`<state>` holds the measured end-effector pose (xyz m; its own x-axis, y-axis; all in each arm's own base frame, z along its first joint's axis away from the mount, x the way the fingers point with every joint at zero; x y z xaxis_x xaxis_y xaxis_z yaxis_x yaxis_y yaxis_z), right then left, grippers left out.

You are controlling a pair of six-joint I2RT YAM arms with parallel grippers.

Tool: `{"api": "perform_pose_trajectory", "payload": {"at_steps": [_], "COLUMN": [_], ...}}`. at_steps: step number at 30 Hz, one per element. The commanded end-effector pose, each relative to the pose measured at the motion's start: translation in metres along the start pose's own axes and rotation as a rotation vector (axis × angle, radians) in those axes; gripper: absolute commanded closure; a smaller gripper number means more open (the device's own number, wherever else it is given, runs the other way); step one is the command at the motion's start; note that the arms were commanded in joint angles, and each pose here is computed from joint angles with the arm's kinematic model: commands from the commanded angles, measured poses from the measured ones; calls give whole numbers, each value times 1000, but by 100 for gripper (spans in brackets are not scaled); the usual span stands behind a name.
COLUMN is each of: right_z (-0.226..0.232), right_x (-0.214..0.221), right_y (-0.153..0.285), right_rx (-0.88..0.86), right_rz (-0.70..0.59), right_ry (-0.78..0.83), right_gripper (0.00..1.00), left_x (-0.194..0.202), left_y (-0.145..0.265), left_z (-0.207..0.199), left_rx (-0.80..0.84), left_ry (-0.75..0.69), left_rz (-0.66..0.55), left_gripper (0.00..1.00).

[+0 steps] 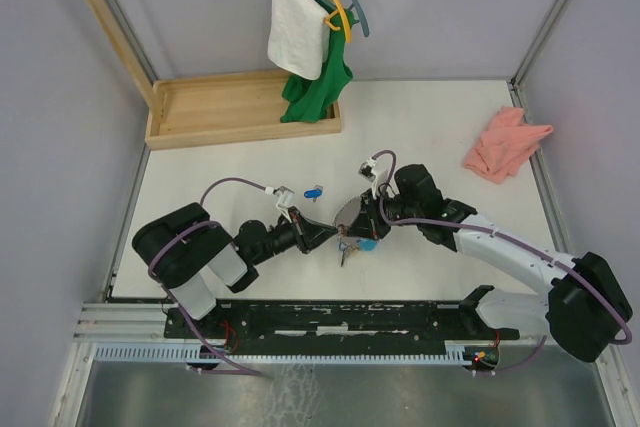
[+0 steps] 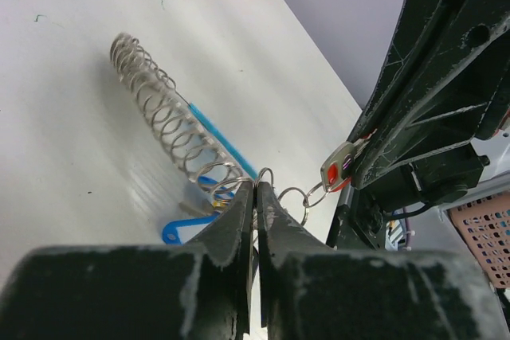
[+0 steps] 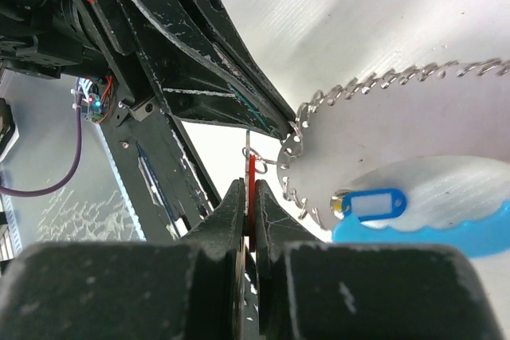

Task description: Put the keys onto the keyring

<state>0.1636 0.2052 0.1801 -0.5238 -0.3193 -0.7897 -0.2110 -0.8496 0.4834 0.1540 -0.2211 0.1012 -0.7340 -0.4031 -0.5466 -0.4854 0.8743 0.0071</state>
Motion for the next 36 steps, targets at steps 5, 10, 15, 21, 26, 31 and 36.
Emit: {"api": "perform_pose_trajectory", "payload": {"at_steps": [5, 10, 15, 21, 26, 31, 36], "right_z": [7, 5, 7, 9, 11, 11, 10], "right_x": [-26, -12, -9, -24, -33, -38, -37], "right_y": [10, 13, 19, 37, 43, 41, 28], "right_rx": [-6, 11, 8, 92, 89, 64, -34], "right_rz": [-92, -45, -25, -111, -221, -312, -348], "right_ry": [83, 80, 110, 241, 403, 533, 611], "right_gripper": [99, 95, 68, 48, 46, 51, 53], "left_x": [-11, -15, -25, -40, -46, -47, -49], "left_y": [3, 3, 5, 2, 1, 2, 1], "left_z": [-18, -19, -26, -39, -49, -54, -57], "left_rx": [100, 64, 46, 79, 170, 251, 297], "left_ry": [-47, -134, -290, -515, -640, -707, -773], "left_rz": [-44, -22, -7, 25, 6, -37, -49], "left_gripper": [97, 97, 97, 97, 97, 97, 97]}}
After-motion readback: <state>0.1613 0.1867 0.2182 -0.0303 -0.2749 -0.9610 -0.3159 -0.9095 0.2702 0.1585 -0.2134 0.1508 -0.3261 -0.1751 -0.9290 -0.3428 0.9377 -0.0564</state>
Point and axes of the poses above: each gripper's point midway between its finger pads, its own y axis back along the fingers, its own z axis along the line the jaws close on, x = y × z, the point moved 9 cm from there along y, back along the fingers, and after that the axes turned 14 degrees about y, right-handed, at the moved point
